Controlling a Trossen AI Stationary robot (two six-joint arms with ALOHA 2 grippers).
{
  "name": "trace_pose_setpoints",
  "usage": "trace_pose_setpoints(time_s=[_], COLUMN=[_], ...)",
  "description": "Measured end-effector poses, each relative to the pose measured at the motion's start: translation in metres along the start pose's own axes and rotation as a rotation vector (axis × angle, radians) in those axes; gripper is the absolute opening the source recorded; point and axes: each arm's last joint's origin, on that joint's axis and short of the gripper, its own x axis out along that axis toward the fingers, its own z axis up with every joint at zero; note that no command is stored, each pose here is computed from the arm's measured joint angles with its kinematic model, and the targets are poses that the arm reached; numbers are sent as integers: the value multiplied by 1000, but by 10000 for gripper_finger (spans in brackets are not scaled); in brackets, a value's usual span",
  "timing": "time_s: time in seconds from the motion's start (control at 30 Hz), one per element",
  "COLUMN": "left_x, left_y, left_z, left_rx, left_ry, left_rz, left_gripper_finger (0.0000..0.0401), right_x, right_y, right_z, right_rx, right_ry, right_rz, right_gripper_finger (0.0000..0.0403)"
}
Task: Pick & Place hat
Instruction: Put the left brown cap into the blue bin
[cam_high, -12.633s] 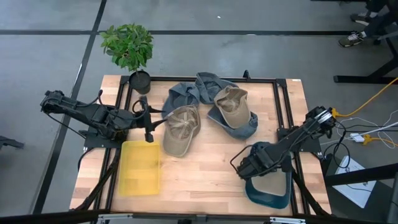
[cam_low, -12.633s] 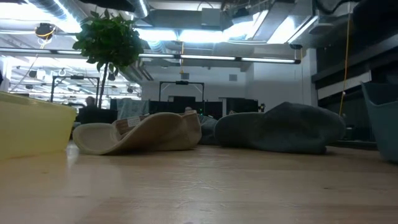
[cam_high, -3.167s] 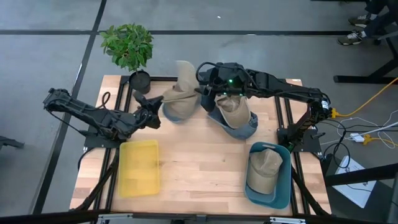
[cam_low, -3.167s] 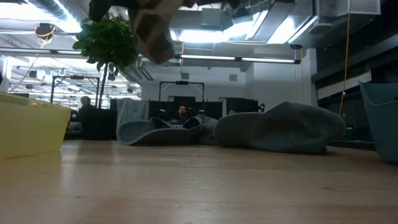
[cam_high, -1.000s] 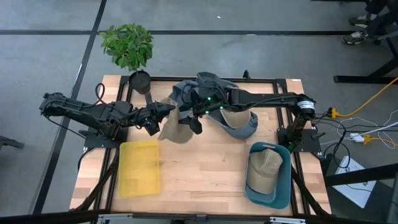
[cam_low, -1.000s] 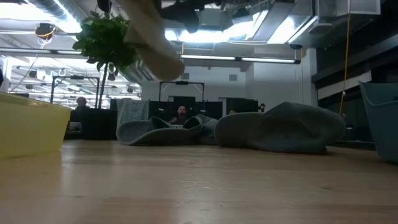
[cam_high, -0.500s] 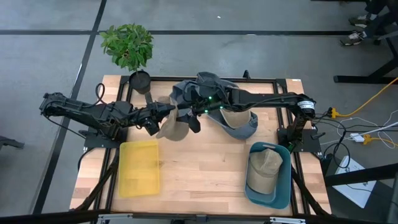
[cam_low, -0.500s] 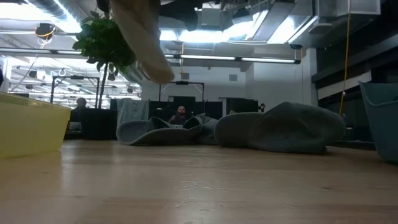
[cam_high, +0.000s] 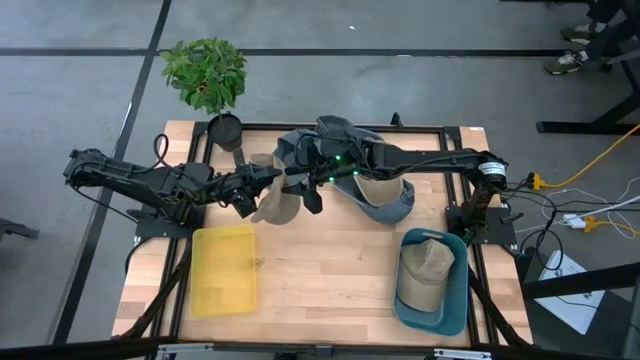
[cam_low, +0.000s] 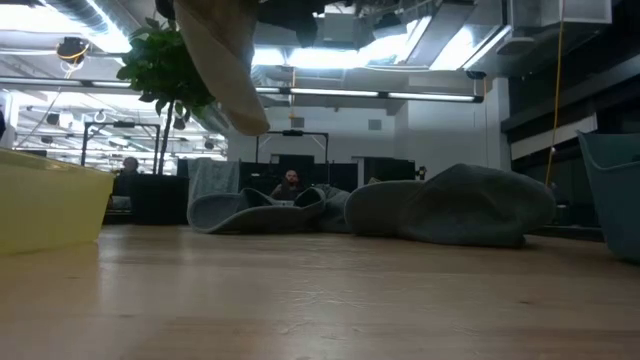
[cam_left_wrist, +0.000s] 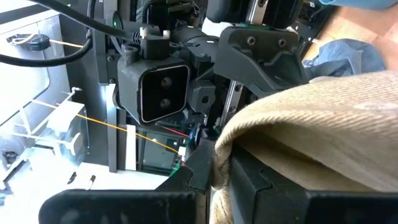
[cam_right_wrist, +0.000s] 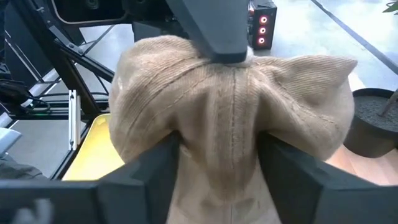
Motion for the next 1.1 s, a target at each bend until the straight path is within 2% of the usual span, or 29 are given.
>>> trace_pose_setpoints(time_s=[0.27, 0.33, 0.5, 0.67, 0.93, 1.03, 1.1], left_x=[0, 0, 0, -1, -1, -1, -1], left_y=[0, 0, 0, -2, -5, -7, -8], left_z=[0, -1, -3, -6, -9, -10, -11], left_rx=[-38, -75, -229, -285, -405, -517, -632], left_ry=[15, 34, 103, 188, 250, 257, 263], left_rz=[5, 10, 37, 57, 69, 69, 78], left_gripper_finger=[27, 33, 56, 73, 122, 146, 161], right_x=[0, 0, -1, -1, -4, -6, -7], right_y=[0, 0, 0, 0, -7, -10, -12], right_z=[-1, -1, -4, -9, -22, -25, -24], right_rx=[1, 1, 10, 19, 18, 16, 16], right_ry=[8, 16, 51, 98, 235, 258, 253], right_rz=[0, 0, -3, -13, -245, -373, -461], right_gripper_finger=[38, 11, 15, 6, 5, 6, 9])
